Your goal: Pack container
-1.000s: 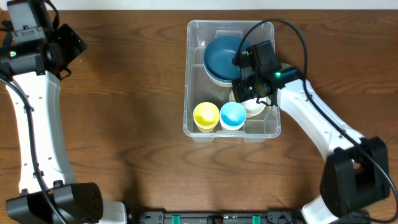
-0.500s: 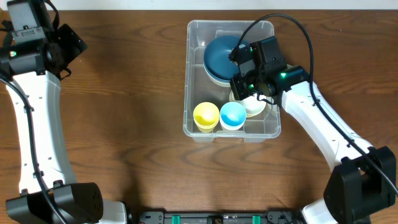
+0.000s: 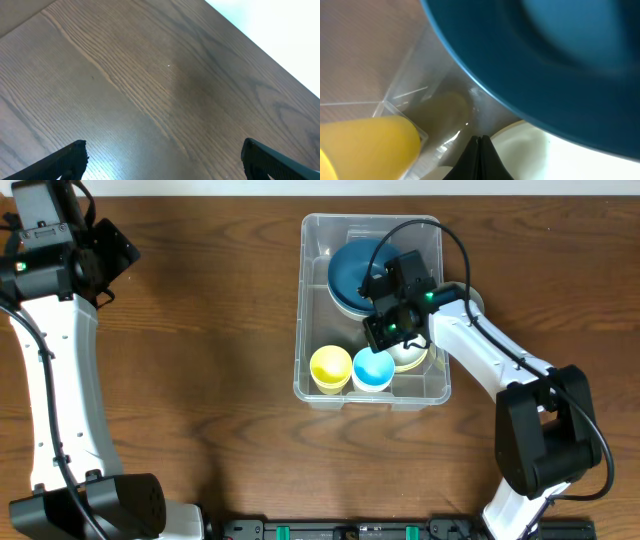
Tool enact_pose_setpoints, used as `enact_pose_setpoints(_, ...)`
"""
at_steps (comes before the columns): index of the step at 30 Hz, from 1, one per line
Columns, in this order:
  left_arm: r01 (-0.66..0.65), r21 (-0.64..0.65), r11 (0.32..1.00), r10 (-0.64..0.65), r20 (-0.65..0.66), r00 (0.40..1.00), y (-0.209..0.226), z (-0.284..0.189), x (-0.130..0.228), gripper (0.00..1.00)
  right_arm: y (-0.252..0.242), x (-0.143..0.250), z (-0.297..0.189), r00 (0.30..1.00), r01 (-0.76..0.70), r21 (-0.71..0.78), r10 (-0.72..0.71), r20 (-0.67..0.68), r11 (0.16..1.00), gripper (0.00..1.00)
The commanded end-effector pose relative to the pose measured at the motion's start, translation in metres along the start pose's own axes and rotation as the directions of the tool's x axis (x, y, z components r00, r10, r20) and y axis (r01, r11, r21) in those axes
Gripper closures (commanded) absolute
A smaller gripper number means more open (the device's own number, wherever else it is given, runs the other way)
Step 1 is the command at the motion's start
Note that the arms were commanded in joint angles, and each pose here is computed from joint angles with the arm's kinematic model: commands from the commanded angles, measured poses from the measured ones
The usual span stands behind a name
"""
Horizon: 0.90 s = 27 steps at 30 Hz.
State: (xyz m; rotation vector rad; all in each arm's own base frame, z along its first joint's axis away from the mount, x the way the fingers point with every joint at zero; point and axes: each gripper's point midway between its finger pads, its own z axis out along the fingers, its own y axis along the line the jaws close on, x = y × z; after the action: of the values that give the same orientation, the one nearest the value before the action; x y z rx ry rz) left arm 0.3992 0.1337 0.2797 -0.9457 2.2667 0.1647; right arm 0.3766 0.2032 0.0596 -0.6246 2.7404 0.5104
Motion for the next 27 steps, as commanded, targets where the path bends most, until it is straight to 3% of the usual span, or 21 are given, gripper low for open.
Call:
enact_pose_setpoints(1, -0.009, -0.009, 1.000, 0.009, 0.013, 1.000, 0.003, -0.003, -0.003, 0.02, 0.002, -0.008, -0.016, 1.000, 0.009, -0.024, -0.008, 0.027, 1.000, 0.99)
enact_pose_setpoints(12, -0.009, -0.009, 1.000, 0.009, 0.013, 1.000, 0.003, -0.003, -0.003, 0.02, 0.029, -0.028, -0.111, 0.973, 0.070, -0.004, -0.067, 0.222, 0.998, 0.96)
enact_pose_setpoints(16, -0.009, -0.009, 1.000, 0.009, 0.013, 1.000, 0.003, -0.003, -0.003, 0.02, 0.001, -0.027, -0.155, 0.949, -0.098, 0.149, 0.047, 0.312, 0.984, 0.96)
enact_pose_setpoints(21, -0.009, -0.009, 1.000, 0.009, 0.013, 1.000, 0.003, -0.003, -0.003, 0.02, -0.071, -0.002, -0.212, 0.856, -0.438, 0.347, 0.266, 0.444, 0.830, 0.93)
enact_pose_setpoints(26, -0.009, -0.009, 1.000, 0.009, 0.013, 1.000, 0.003, -0.003, -0.003, 0.02, -0.130, 0.034, -0.235, 0.767, -0.618, 0.373, 0.428, 0.478, 0.692, 0.67)
enact_pose_setpoints(27, -0.009, -0.009, 1.000, 0.009, 0.013, 1.000, 0.003, -0.003, -0.003, 0.02, -0.141, 0.041, -0.238, 0.739, -0.656, 0.364, 0.465, 0.487, 0.661, 0.55)
